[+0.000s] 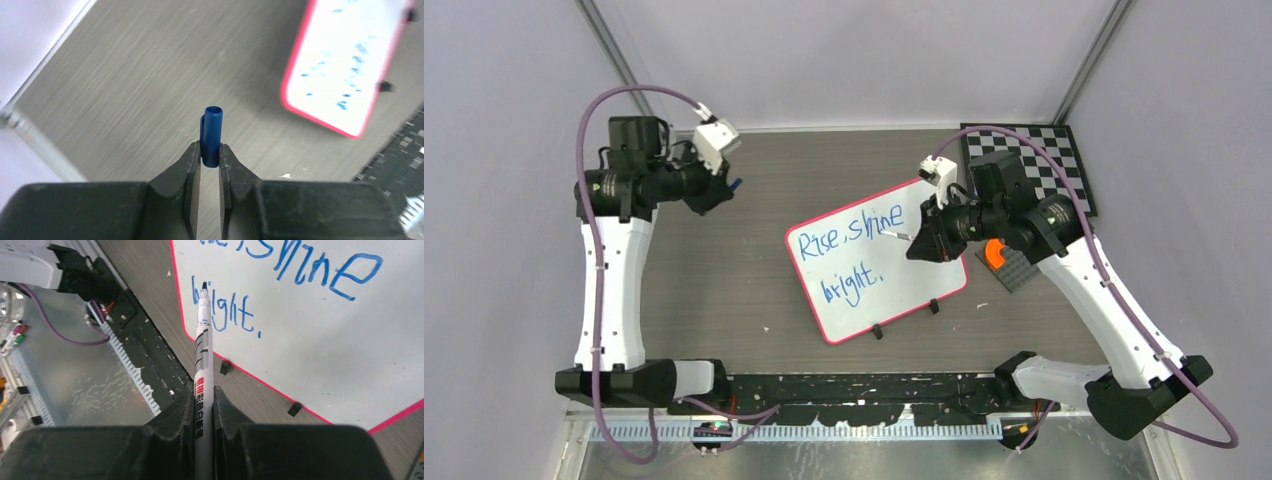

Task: Write a sentence on the whiteboard
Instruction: Close the whiteboard marker at the center of the board.

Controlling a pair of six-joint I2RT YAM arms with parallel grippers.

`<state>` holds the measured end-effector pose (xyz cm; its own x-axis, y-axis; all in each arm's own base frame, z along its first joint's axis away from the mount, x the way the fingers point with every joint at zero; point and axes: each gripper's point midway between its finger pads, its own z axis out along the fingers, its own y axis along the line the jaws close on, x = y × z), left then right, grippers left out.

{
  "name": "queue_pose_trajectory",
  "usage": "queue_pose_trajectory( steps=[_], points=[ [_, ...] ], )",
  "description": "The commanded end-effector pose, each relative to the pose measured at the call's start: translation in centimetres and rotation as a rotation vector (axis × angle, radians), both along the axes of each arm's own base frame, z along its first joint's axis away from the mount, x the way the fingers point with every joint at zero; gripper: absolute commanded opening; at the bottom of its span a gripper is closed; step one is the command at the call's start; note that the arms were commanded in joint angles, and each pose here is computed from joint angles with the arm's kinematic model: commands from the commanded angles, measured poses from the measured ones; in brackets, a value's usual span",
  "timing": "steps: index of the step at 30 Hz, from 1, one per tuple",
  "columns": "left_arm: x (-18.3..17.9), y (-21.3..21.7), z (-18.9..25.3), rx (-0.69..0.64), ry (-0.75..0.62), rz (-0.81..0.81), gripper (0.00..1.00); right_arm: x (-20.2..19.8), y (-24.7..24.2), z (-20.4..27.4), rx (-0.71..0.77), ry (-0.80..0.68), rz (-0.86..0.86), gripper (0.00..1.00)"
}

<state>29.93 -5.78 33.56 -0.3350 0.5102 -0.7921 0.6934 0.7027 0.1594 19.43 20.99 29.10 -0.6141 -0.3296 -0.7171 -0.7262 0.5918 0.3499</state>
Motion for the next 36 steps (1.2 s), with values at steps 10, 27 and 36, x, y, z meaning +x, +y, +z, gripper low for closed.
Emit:
queue_pose_trajectory(
  steps=[10, 27, 36],
  points=[
    [-12.1, -15.1, -2.6, -0.057, 0.219, -0.638, 0.00, -4.4, 3.0, 1.7, 0.281, 0.243, 0.182, 0.00],
    [-14.7, -19.5, -3.4, -0.036, 0.258, -0.858, 0.00, -6.2, 4.0, 2.2, 0.363, 0.372, 0.260, 0.00],
    [-15.0, -20.3, -2.7, -0.044, 0.244, -0.890, 0.00, -6.5, 4.0, 1.6, 0.332, 0.366, 0.273, 0.00]
  ],
)
